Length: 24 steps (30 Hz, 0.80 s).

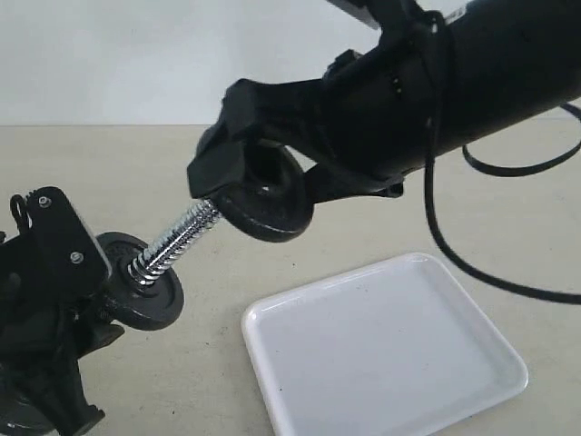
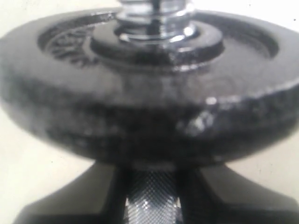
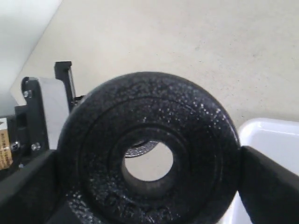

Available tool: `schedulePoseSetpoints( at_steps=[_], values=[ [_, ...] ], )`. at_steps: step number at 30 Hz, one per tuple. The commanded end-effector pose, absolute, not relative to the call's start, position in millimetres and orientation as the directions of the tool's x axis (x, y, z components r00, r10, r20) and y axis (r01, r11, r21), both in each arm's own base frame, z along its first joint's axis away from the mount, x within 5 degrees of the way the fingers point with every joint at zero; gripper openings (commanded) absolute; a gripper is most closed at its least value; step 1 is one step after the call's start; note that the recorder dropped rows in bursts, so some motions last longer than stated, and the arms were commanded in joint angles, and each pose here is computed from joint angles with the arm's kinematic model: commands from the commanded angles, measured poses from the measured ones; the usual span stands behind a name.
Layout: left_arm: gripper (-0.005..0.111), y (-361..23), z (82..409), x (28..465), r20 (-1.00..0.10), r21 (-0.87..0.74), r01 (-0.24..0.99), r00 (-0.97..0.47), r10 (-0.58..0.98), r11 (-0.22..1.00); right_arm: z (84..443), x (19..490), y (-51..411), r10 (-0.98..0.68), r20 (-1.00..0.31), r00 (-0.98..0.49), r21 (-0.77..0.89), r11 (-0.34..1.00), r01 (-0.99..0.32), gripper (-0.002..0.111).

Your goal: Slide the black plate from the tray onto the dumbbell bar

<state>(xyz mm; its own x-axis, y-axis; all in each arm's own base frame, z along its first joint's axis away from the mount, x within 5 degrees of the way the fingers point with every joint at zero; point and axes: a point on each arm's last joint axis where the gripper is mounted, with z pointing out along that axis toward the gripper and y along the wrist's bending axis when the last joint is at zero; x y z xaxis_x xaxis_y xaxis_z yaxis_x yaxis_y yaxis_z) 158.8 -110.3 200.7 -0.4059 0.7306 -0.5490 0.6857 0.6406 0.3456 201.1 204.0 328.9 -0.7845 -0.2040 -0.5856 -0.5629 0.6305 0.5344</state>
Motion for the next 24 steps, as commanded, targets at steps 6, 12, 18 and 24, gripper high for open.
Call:
schedulePoseSetpoints(
  at_steps=[6, 12, 18, 24],
  values=[
    [0.004, -167, 262, 144, -0.918, 0.321, 0.873, 0.192, 0.347, 0.367, 339, 210, 187, -0.184, -0.580, -0.793, 0.573, 0.600, -0.559, 0.000],
    [0.004, -170, 261, 137, -0.912, 0.335, 0.898, 0.233, 0.338, 0.285, 336, 211, 193, -0.206, -0.560, -0.802, 0.606, 0.558, -0.567, 0.000],
    [0.004, -168, 250, 130, -0.895, 0.327, 0.919, 0.225, 0.386, 0.221, 340, 213, 194, -0.214, -0.581, -0.786, 0.592, 0.552, -0.587, 0.000],
    [0.004, -167, 245, 126, -0.899, 0.312, 0.929, 0.220, 0.378, 0.200, 348, 217, 190, -0.206, -0.601, -0.773, 0.582, 0.550, -0.599, 0.000]
  ],
)
